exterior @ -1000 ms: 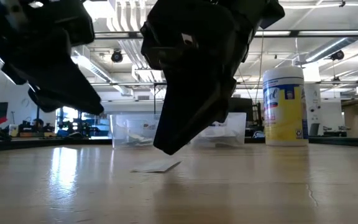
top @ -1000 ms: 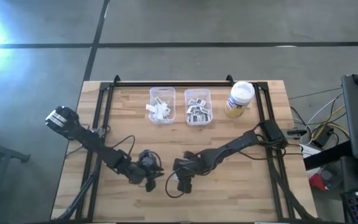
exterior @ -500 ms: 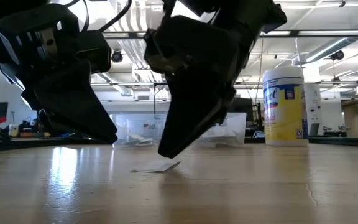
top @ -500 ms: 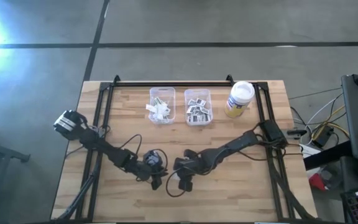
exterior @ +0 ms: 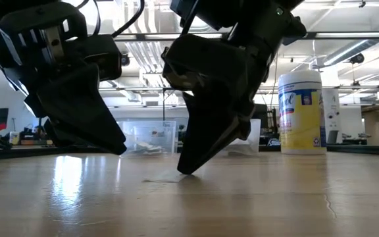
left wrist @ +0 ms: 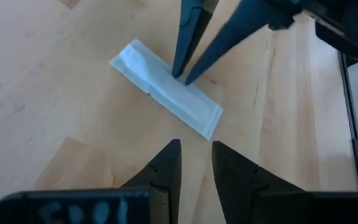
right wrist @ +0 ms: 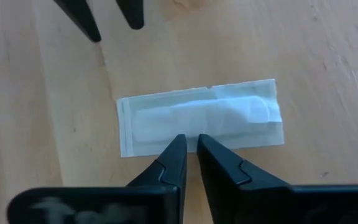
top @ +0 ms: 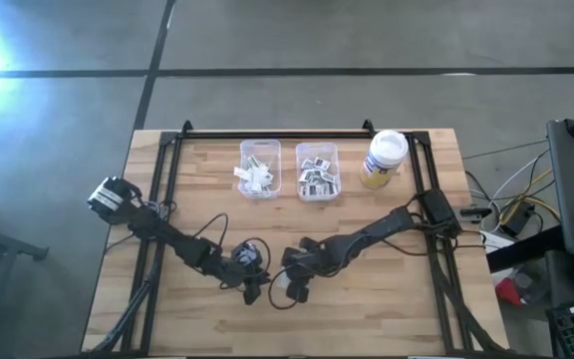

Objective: Pick & Place First Aid Supplies
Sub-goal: Put the green bandage pack into the left transparent bin

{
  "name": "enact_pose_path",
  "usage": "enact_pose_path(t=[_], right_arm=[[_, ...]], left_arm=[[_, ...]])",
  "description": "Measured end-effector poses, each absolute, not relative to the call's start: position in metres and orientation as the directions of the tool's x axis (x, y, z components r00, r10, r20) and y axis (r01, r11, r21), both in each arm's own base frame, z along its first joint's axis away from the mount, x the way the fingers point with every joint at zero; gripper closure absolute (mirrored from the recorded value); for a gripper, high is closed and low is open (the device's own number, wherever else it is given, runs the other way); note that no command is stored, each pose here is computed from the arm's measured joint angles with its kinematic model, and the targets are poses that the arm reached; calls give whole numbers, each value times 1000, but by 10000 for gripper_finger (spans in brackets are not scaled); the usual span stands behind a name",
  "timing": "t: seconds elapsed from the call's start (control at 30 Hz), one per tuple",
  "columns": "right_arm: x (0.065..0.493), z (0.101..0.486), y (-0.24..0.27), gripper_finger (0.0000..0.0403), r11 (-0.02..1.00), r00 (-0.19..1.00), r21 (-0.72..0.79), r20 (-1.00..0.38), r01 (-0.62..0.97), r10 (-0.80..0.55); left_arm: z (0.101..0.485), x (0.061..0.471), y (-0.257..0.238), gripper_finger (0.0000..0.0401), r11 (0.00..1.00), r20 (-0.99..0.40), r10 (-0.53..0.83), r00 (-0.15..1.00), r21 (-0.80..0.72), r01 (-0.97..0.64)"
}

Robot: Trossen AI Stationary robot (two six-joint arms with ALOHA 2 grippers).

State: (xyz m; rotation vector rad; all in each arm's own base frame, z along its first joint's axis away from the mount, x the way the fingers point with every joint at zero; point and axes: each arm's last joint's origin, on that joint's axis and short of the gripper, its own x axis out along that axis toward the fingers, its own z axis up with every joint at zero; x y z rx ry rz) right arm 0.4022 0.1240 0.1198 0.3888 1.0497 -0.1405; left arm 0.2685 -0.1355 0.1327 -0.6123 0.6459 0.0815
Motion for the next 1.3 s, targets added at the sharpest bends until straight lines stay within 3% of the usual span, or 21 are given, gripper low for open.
enact_pose_path(t=[0.43, 1.3], right_arm=[[407, 117, 122, 372, 912, 564, 294, -821, 287, 87], [417, 120, 107, 372, 879, 635, 336, -771, 339, 50]], left_arm=[[130, 276, -124, 320, 763, -605, -196, 772, -589, -267], [121, 277, -104, 321, 666, -685, -200, 701, -620, -415]])
